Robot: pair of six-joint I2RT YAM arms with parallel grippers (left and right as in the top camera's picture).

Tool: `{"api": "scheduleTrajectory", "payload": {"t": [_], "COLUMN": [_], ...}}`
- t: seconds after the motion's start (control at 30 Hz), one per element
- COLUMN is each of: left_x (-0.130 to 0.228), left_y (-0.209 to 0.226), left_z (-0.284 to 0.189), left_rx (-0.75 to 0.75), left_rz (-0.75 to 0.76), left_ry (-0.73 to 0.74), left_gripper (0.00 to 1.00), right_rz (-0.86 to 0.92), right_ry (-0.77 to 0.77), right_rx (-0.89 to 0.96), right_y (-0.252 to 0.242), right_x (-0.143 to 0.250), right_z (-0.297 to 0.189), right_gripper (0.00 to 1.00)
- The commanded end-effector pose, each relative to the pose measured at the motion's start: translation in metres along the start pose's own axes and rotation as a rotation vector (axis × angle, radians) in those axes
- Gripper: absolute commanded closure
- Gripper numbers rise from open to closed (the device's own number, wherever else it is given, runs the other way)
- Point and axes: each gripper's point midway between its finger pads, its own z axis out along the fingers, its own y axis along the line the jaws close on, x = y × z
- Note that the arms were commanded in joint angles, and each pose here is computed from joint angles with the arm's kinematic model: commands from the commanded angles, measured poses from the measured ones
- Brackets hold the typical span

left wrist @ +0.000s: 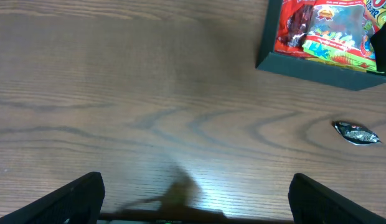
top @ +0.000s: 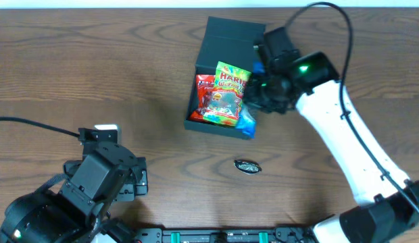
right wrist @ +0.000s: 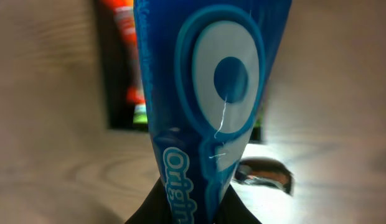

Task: Pack container
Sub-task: 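Carry the Oreo pack into the box's left side and release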

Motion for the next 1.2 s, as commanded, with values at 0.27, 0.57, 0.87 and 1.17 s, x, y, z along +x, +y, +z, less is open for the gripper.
{"api": "scheduleTrajectory", "payload": {"t": [0.27,0.57,0.87,1.17], "left_x": [0.000,0.000,0.001,0.001], "left_y": [0.000,0.000,0.001,0.001], "left_z": [0.001,0.001,0.001,0.001], "left_rx": [-0.005,-0.005,-0.007,-0.007], "left_rz": [-0.005,-0.005,-0.004,-0.004], "left_ry": [0.002,0.001,0.005,0.004], "left_gripper": [0.05,0.05,0.05,0.05], "right_rz": [-0.224,-0.303,-0.217,-0.162], "right_ry": [0.035,0.116,0.053,0.028], "right_rx": [-0.097,-0.076,0.046,0.100], "right_y": [0.067,0.109,0.102,0.095], "right_x": [-0.021,-0.012,-0.015,-0.021], "right_z": [0.020,0.097,0.123,0.148], "right_gripper": [0.98,0.98,0.98,0.98]}}
